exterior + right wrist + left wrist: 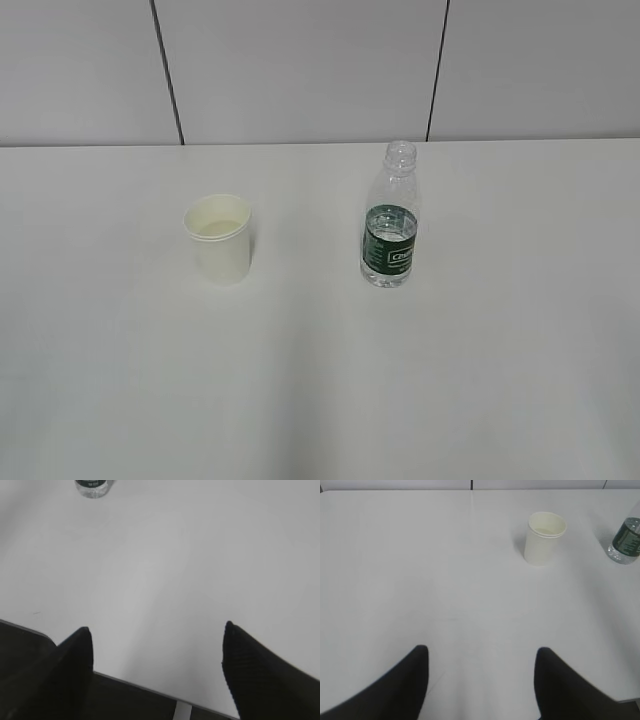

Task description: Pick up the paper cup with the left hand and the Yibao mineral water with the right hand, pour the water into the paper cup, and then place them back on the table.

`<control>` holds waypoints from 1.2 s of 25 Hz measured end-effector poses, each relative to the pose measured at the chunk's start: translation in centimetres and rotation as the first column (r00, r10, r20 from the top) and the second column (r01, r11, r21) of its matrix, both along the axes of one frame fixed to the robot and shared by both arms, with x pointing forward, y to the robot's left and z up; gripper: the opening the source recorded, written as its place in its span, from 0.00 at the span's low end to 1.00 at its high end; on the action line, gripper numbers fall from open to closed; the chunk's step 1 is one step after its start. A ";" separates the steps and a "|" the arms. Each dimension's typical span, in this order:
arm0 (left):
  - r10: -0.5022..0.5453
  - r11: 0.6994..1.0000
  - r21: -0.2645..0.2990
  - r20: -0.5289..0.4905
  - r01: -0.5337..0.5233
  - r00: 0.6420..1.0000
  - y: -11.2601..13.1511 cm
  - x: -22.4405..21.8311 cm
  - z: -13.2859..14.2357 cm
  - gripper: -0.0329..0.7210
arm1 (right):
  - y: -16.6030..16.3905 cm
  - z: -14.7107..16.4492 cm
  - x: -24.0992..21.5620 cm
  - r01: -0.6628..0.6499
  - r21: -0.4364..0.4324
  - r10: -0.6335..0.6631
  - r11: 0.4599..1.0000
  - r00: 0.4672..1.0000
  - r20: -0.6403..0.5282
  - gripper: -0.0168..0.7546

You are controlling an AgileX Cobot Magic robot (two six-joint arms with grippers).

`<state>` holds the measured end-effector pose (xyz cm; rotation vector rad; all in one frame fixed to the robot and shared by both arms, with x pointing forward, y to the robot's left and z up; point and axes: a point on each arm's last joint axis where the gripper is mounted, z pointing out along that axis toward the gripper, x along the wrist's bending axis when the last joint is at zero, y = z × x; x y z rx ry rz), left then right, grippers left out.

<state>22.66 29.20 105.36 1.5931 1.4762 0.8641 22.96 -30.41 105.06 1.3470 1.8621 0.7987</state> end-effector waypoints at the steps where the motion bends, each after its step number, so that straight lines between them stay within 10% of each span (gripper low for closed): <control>1: 0.000 1.000 0.000 0.000 0.000 1.000 0.0 0.0 0.0 0.65 | 0.0 0.0 -0.3 -0.001 0.005 0.001 1.000 1.000 0.017 0.79; 17: 0.000 1.000 -0.001 0.000 0.000 1.000 0.0 0.0 0.0 0.65 | 0.6 -0.6 -0.3 -0.028 0.091 0.023 0.996 0.999 0.048 0.79; 30: 0.000 1.000 -0.001 0.000 0.000 1.000 0.0 0.0 0.0 0.65 | 0.6 -0.5 -0.2 0.221 0.092 -0.226 0.971 0.973 0.053 0.79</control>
